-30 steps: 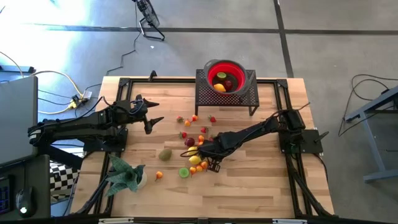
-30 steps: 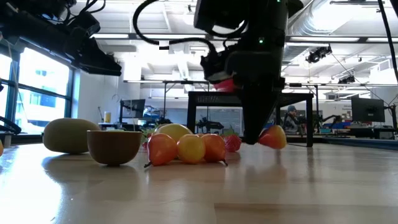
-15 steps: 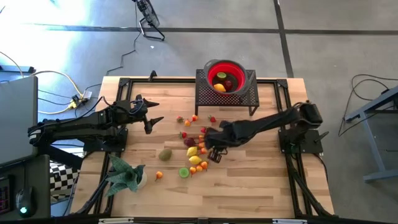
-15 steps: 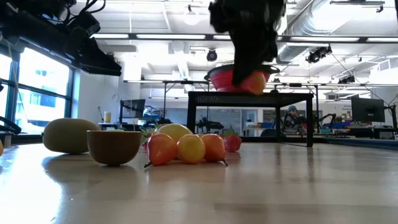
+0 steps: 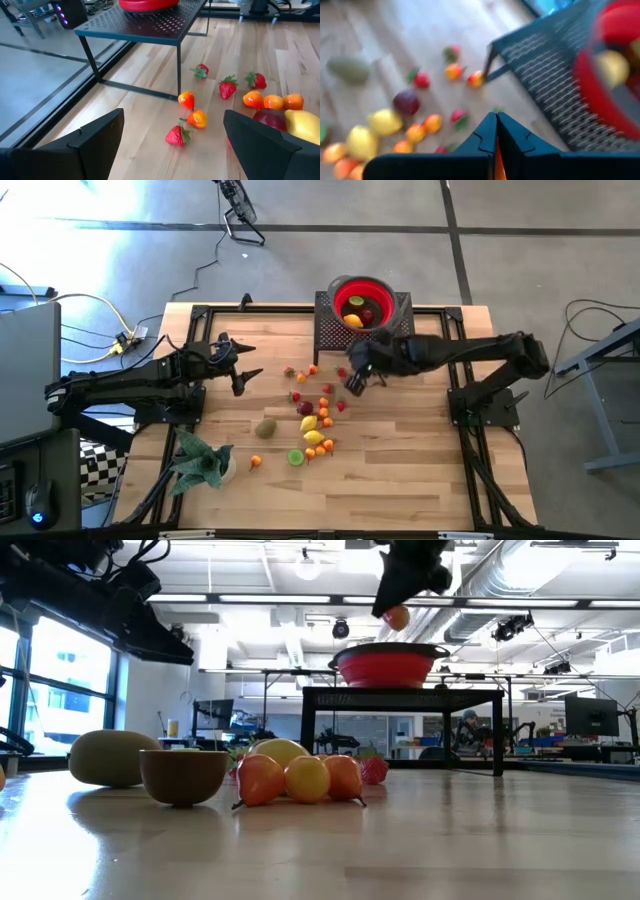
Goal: Pick & Place Fruit
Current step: Put the pear into the strainer on the shelf
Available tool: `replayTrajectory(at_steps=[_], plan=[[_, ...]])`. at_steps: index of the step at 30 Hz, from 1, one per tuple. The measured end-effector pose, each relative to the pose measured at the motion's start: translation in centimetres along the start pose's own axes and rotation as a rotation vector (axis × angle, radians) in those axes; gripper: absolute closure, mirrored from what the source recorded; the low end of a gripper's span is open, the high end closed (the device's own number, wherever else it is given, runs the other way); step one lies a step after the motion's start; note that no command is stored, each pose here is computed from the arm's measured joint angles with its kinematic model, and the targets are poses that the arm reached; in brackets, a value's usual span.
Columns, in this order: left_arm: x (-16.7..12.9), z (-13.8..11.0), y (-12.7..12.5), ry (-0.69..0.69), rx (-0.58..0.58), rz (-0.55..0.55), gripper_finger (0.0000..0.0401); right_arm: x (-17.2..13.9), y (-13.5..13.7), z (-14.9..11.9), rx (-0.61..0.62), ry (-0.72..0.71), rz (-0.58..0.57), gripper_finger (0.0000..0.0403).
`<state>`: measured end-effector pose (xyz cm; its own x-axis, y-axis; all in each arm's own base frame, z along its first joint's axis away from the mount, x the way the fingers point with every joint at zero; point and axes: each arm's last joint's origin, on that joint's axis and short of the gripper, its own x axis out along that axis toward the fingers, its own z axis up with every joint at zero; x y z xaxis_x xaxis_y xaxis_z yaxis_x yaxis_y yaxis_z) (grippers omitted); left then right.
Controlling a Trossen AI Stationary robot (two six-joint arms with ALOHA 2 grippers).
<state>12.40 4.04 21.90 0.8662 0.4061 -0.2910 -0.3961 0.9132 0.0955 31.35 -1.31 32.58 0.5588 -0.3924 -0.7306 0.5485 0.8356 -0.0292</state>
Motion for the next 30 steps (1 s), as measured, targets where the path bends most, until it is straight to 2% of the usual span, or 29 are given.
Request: replayTrajectory(at_steps=[11, 21, 30], plan=[[0.0, 0.0, 0.0, 0.000, 0.000, -0.002, 0.0064, 0.0, -6.9, 4.1, -0.031, -0.215, -0.158, 0.0399], [0.0, 0.0, 0.0, -0.001, 0.000, -0.002, 0.0064, 0.8, -12.6, 5.6, 0.003, -0.251, -0.285, 0.0399], [0.0, 0.1, 0.0, -0.009, 0.042, 0.002, 0.0064, 2.9, -16.1, 5.6, 0.030, -0.190, -0.255, 0.0399]])
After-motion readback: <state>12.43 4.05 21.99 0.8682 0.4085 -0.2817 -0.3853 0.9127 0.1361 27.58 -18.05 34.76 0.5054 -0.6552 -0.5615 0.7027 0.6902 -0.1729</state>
